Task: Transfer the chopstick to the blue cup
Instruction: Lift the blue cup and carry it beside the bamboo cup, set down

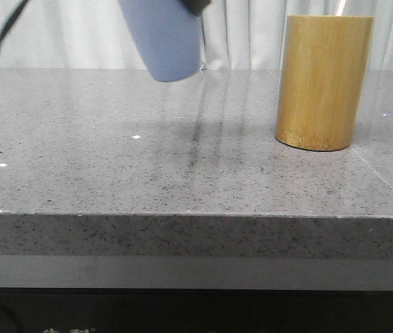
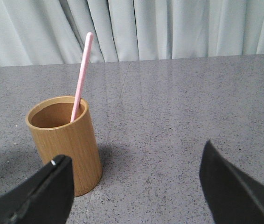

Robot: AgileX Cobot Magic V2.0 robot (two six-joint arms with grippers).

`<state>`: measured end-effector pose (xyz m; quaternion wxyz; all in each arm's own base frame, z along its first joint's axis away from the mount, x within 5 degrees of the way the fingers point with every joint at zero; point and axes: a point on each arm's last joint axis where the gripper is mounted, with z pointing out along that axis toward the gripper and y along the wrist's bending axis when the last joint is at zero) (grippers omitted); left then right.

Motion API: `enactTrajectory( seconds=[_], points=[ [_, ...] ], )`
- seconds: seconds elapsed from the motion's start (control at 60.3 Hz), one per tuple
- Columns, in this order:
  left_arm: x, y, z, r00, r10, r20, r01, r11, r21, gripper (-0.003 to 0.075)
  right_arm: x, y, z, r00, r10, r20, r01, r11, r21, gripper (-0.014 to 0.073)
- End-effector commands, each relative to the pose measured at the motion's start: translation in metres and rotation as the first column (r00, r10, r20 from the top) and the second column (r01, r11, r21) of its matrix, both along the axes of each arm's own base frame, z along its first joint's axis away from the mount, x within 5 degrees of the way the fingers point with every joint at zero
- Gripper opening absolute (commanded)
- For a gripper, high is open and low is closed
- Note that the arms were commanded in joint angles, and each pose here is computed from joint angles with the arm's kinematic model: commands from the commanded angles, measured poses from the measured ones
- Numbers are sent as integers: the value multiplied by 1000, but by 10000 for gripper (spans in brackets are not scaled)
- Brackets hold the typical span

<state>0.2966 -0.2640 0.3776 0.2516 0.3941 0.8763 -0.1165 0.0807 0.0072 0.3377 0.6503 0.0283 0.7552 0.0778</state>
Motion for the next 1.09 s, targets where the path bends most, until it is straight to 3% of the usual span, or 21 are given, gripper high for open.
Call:
enactTrajectory(
  seconds=[0.0,0.249,0.68,0.746,1.078],
  points=[
    [-6,-9,20,997,-12,71,18,997,-81,-19,2,-1,14,996,-14,88,14,1000,4,572],
    [3,-29,3,999,-34,22,36,995,-90,-19,2,-1,14,996,-14,86,14,1000,3,572],
    [3,-30,-5,999,-41,-21,39,997,-61,-13,2,-1,14,996,-14,85,13,1000,3,572],
    [4,-30,-5,999,-41,-20,39,997,-65,13,2,-1,14,996,-14,85,13,1000,3,572],
    [4,-30,-5,999,-40,-19,39,997,-66,287,2,-1,14,996,-14,85,13,1000,3,572]
  ],
)
